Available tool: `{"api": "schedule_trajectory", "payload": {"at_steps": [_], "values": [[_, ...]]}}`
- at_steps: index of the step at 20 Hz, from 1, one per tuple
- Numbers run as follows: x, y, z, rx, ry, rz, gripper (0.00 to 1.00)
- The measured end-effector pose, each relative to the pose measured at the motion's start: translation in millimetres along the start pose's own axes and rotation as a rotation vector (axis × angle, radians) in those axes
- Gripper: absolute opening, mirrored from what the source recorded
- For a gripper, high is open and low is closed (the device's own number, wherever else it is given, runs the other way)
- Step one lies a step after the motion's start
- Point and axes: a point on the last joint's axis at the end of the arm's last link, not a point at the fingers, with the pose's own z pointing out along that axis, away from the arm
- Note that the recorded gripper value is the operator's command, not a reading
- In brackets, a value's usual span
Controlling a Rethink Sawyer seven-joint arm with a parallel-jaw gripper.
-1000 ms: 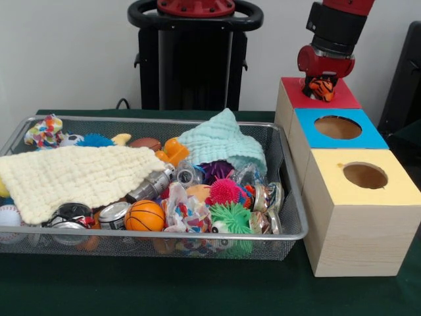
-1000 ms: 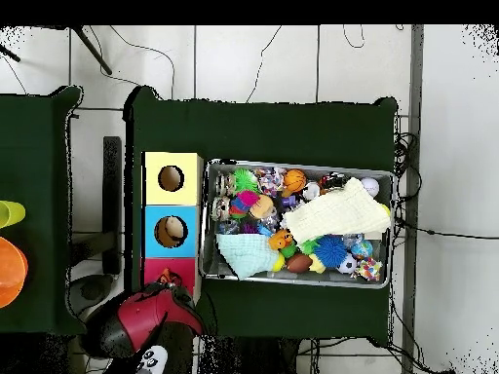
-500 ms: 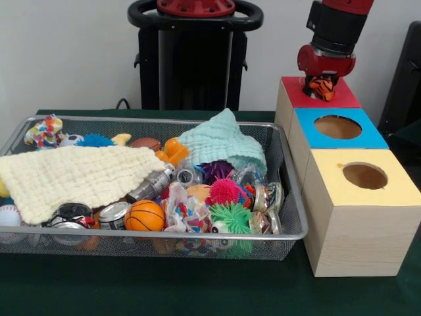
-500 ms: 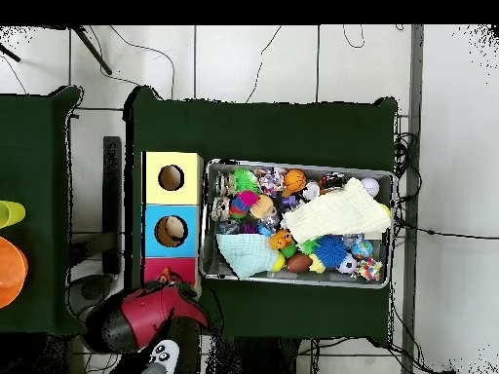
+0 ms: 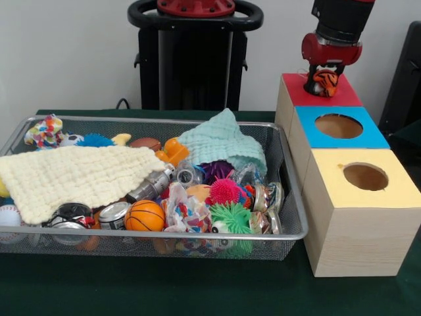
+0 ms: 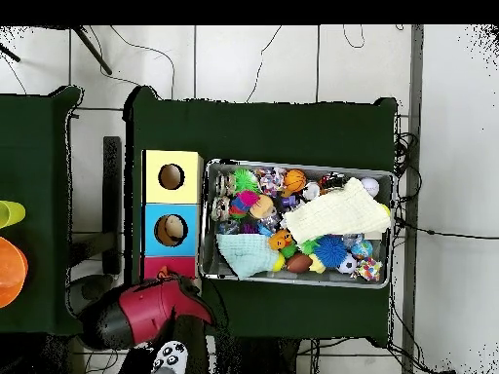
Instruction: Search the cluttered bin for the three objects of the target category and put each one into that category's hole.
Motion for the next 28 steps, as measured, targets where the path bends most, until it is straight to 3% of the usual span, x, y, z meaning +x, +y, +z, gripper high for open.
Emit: {"api": "schedule_trajectory", "payload": {"at_steps": [28], "values": [[0.1, 2.2, 0.2, -0.003, 0.0, -0.018, 1.0]]}}
